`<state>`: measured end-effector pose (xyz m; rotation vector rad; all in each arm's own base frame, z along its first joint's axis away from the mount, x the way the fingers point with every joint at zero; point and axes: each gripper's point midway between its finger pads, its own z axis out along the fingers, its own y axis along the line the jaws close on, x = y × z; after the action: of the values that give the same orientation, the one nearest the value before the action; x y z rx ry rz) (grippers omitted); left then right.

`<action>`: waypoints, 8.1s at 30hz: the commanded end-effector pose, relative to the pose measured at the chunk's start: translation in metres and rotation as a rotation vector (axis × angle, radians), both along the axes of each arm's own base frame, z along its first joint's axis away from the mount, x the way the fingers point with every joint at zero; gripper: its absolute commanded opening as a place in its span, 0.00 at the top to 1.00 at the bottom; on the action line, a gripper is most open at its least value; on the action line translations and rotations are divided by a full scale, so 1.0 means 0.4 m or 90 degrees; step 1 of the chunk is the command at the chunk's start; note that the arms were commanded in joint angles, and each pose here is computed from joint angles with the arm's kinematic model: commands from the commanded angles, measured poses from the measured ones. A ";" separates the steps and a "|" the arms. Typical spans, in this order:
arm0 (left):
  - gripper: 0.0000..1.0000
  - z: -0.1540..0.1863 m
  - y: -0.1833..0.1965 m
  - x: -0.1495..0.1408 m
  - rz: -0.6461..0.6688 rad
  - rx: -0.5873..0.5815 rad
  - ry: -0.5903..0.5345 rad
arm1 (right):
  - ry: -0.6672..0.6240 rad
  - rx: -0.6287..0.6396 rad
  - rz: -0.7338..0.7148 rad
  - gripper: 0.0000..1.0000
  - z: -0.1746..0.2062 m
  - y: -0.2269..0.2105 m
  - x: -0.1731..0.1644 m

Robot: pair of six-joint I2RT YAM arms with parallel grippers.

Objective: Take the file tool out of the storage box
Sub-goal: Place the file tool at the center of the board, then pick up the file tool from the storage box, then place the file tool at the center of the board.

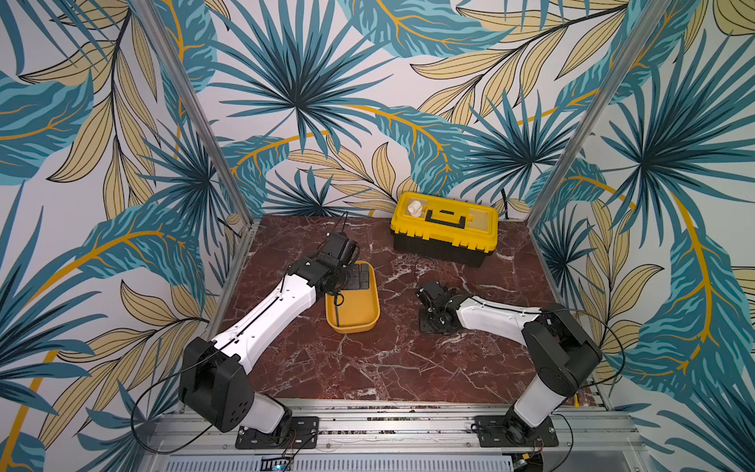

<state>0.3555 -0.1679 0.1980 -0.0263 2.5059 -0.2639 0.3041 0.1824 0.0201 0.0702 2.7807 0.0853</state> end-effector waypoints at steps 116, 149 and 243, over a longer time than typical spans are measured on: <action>0.87 -0.261 -0.053 0.238 0.061 -0.087 0.060 | -0.112 0.331 0.198 0.20 0.330 0.135 -0.115; 0.92 0.011 -0.172 0.116 0.004 -0.347 0.007 | -0.107 0.515 0.222 0.64 0.397 0.343 -0.048; 0.00 0.010 -0.013 -0.065 -0.061 -0.135 -0.009 | -0.019 -0.029 0.030 1.00 0.025 0.090 0.029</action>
<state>0.3342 -0.1806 0.2082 0.0147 2.4541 -0.5954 0.3147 0.2290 0.0357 0.0247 2.7347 0.1277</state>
